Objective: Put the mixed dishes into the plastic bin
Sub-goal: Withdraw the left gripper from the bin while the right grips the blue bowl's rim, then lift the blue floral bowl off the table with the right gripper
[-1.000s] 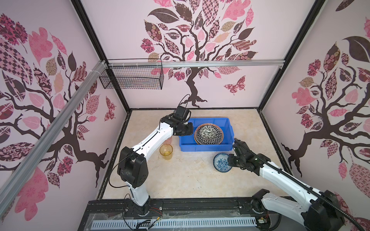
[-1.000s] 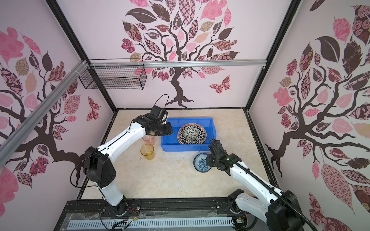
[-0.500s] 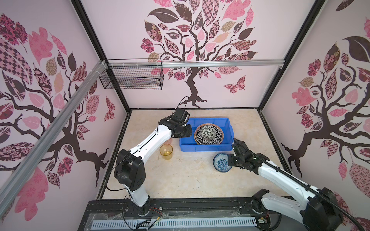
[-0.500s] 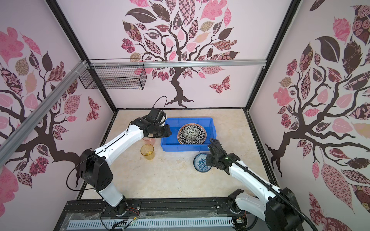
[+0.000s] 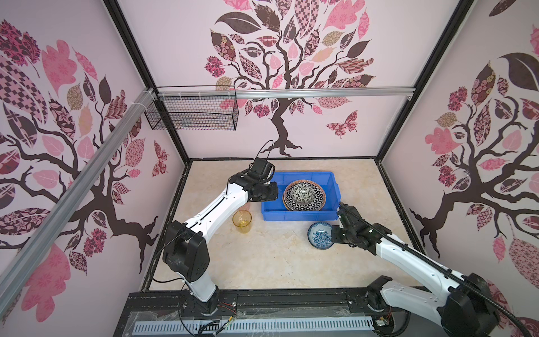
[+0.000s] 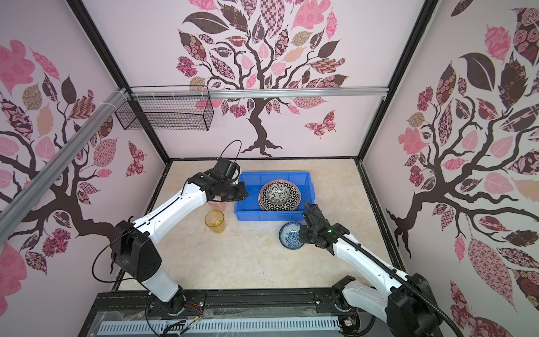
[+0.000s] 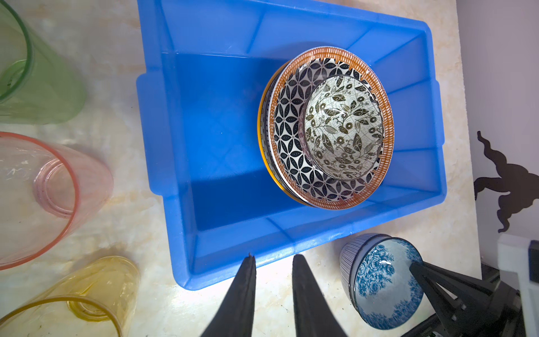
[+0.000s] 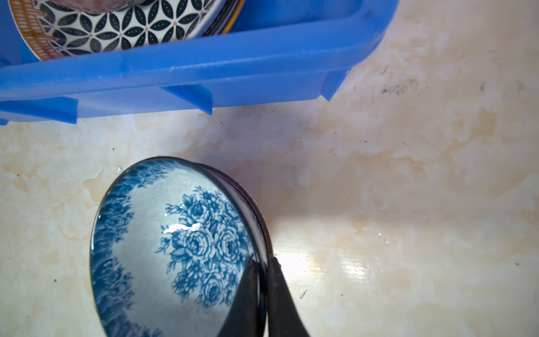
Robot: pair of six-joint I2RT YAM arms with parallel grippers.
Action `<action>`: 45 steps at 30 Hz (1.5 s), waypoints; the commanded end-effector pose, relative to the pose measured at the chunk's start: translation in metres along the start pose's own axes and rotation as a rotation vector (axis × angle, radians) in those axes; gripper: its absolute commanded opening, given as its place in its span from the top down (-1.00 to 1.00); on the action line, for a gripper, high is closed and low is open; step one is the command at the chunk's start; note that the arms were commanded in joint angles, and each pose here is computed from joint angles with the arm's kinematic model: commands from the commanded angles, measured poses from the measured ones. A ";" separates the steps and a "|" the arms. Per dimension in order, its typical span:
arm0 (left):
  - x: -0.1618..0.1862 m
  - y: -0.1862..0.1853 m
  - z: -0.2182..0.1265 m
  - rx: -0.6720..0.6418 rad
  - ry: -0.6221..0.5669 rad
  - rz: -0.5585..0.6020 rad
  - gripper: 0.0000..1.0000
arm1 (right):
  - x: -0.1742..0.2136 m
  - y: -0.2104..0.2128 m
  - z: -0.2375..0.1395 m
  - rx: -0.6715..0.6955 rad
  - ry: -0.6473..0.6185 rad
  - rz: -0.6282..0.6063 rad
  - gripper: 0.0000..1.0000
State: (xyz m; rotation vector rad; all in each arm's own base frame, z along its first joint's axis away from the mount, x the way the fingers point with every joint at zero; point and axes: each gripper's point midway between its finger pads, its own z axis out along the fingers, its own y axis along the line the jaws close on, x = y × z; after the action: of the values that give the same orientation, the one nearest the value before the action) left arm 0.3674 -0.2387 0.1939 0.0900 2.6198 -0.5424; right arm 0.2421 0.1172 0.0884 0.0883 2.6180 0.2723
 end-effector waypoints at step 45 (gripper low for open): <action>0.023 0.027 -0.040 -0.060 -0.041 0.011 0.49 | -0.093 0.059 -0.074 -0.205 -0.265 -0.002 1.00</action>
State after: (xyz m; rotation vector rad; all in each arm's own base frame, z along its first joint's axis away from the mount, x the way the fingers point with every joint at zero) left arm 0.3385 -0.2070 0.2090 0.0633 2.5940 -0.4810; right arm 0.2711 0.1431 0.1787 0.0628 2.4079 0.4636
